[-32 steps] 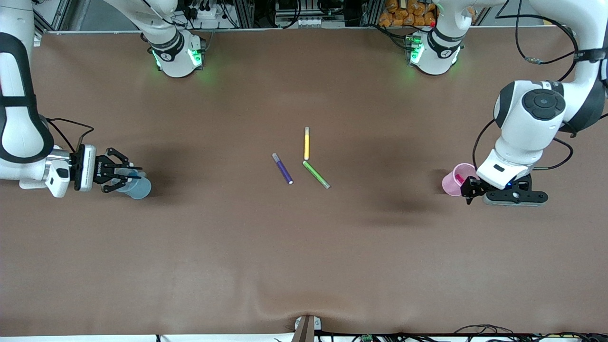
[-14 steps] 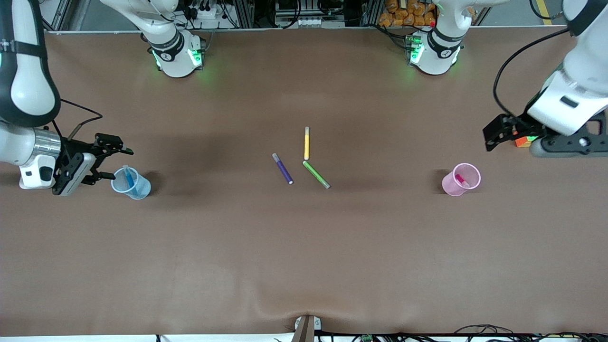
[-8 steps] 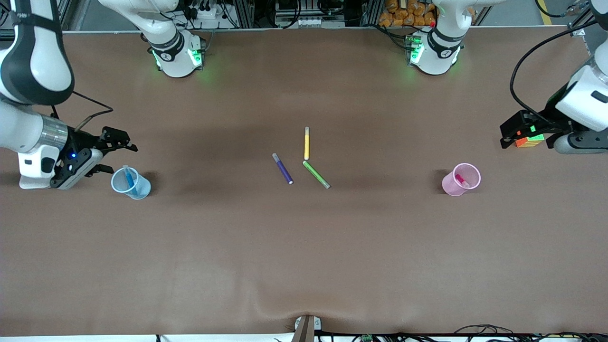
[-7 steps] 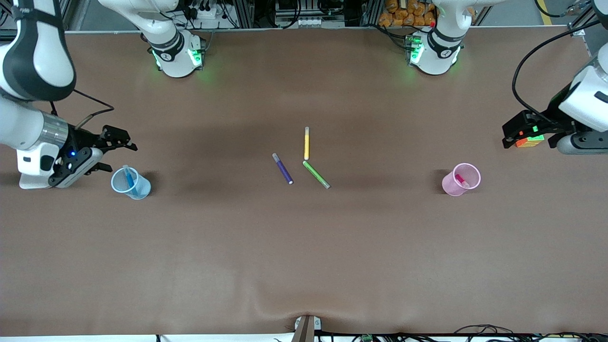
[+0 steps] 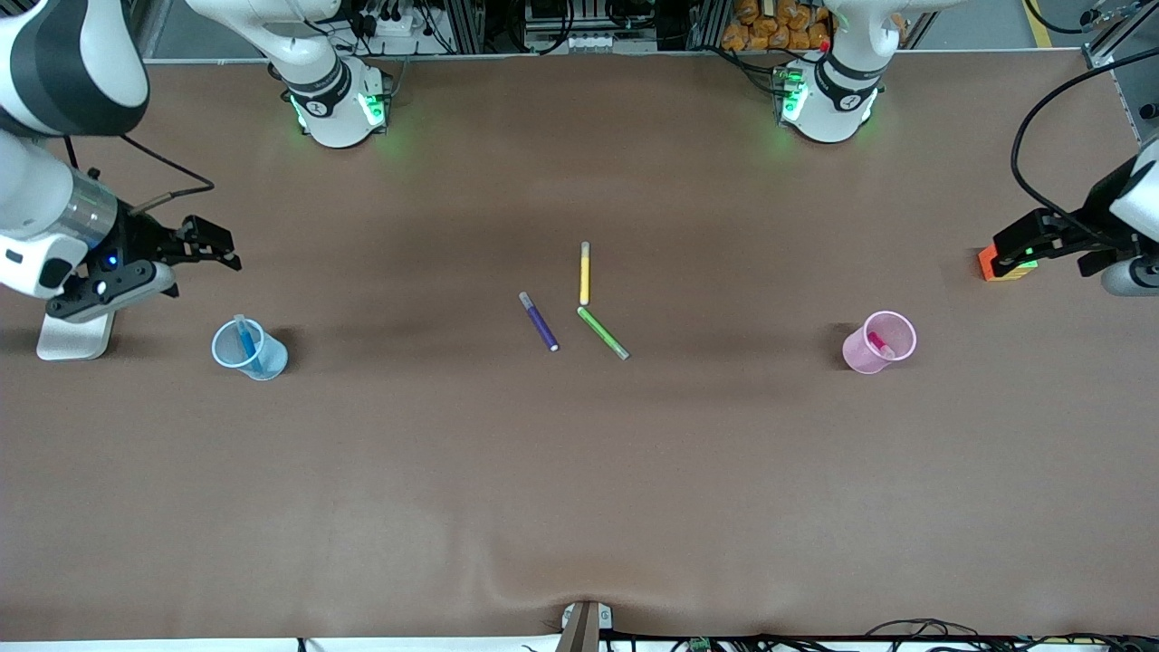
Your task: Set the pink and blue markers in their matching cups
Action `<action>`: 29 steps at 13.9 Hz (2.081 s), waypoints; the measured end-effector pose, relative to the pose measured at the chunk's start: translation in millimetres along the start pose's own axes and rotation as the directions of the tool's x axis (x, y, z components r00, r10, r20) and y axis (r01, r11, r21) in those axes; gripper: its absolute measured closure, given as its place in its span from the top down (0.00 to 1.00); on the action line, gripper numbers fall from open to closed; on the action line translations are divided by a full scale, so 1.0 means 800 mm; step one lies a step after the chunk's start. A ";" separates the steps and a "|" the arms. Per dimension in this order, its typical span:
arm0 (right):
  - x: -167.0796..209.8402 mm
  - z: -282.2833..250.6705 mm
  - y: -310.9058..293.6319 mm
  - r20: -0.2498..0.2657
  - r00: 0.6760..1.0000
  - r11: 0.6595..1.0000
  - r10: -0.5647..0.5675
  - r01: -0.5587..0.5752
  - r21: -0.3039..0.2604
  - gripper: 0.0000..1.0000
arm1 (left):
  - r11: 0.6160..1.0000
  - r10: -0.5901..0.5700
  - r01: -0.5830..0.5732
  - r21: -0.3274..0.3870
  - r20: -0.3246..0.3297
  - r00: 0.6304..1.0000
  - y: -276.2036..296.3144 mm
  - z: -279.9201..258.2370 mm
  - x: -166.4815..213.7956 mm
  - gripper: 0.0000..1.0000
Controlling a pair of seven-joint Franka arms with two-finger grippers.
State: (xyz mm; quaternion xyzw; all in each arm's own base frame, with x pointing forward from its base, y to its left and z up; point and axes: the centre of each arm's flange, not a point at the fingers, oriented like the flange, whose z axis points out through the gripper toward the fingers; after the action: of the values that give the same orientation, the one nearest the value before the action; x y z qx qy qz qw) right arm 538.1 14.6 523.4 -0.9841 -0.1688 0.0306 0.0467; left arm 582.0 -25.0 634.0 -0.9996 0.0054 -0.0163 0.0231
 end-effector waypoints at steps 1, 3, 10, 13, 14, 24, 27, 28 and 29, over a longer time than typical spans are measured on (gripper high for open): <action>-0.005 -0.008 -0.005 0.006 1.000 1.000 0.019 -0.019 -0.011 1.00 | 1.000 -0.001 0.001 0.003 0.016 1.000 -0.009 0.000 -0.003 1.00; -0.014 -0.030 -0.010 0.014 0.998 0.998 0.068 -0.067 -0.017 1.00 | 1.000 -0.013 0.013 0.007 0.053 0.999 -0.024 0.002 -0.017 1.00; -0.037 -0.135 -0.014 0.000 0.980 0.979 0.200 -0.200 -0.025 1.00 | 1.000 0.014 -0.014 0.002 0.045 0.999 -0.050 -0.010 -0.049 1.00; -0.049 -0.158 0.003 -0.014 0.971 0.971 0.239 -0.239 -0.026 1.00 | 1.000 0.027 -0.027 0.001 0.038 0.999 -0.042 -0.017 -0.053 1.00; -0.054 -0.158 0.008 0.001 0.969 0.968 0.248 -0.248 -0.023 1.00 | 1.000 0.029 -0.029 0.001 0.035 0.999 -0.040 -0.019 -0.054 1.00; -0.056 -0.155 0.010 0.025 0.967 0.967 0.253 -0.252 -0.019 1.00 | 1.000 0.014 -0.014 0.001 0.044 0.999 -0.020 -0.014 -0.055 1.00; -0.055 -0.154 0.011 0.026 0.967 0.967 0.253 -0.253 -0.019 1.00 | 0.999 -0.033 0.034 -0.020 0.046 0.998 -0.020 -0.014 -0.055 1.00; -0.055 -0.154 0.011 0.023 0.967 0.967 0.253 -0.253 -0.020 1.00 | 0.998 -0.050 0.051 -0.028 0.047 0.998 -0.020 -0.014 -0.055 1.00; -0.054 -0.155 0.011 0.018 0.967 0.967 0.253 -0.253 -0.021 1.00 | 0.998 -0.058 0.060 -0.030 0.047 0.997 -0.020 -0.014 -0.055 1.00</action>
State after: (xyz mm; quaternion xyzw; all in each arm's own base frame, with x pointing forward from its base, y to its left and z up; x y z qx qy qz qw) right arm 509.6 -18.3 647.4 -0.9976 -0.0427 0.0448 0.0317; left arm 537.7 -9.2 644.3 -0.9997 -0.0245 0.0063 0.0068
